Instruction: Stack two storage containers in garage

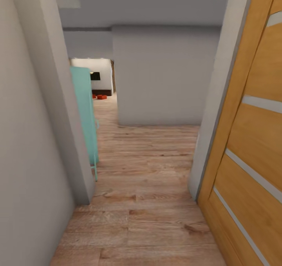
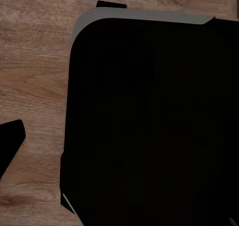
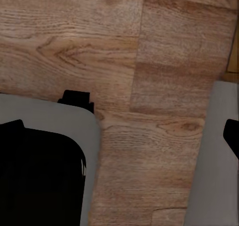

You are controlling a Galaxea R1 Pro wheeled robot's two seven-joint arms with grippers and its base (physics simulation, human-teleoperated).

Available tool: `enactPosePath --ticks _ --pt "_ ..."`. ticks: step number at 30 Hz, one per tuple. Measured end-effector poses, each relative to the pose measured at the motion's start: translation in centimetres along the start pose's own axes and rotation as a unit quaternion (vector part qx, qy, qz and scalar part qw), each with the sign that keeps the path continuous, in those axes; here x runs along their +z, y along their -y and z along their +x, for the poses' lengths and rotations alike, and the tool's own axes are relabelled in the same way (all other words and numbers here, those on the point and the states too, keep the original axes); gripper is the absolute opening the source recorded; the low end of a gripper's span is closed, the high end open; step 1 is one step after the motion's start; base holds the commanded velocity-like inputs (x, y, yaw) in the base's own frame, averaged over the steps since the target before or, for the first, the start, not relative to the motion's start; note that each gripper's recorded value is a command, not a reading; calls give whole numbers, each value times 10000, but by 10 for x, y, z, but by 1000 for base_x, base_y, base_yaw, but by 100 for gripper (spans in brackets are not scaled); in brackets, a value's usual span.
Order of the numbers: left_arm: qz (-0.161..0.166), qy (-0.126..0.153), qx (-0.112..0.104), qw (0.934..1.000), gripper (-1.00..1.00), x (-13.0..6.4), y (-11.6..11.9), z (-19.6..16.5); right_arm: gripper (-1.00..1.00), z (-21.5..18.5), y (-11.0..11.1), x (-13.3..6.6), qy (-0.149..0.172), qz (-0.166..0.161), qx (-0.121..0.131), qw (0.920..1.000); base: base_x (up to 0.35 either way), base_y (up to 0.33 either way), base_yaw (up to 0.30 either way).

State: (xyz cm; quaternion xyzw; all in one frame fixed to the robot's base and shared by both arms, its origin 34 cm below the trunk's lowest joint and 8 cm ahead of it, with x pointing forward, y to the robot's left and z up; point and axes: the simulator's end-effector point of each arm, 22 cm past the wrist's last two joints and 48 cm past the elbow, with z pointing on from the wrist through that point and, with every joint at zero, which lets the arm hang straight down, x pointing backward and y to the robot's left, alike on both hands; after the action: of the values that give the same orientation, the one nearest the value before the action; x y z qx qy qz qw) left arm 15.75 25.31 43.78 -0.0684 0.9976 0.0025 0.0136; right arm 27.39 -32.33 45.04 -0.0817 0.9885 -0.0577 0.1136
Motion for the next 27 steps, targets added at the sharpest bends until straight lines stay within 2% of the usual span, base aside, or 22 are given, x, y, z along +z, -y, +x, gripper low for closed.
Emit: enactPosePath --ticks 27 --pt "-1 26 -4 10000 100 0 0 -1 100 0 -1 0 1 -8 -4 10000 322 0 0"
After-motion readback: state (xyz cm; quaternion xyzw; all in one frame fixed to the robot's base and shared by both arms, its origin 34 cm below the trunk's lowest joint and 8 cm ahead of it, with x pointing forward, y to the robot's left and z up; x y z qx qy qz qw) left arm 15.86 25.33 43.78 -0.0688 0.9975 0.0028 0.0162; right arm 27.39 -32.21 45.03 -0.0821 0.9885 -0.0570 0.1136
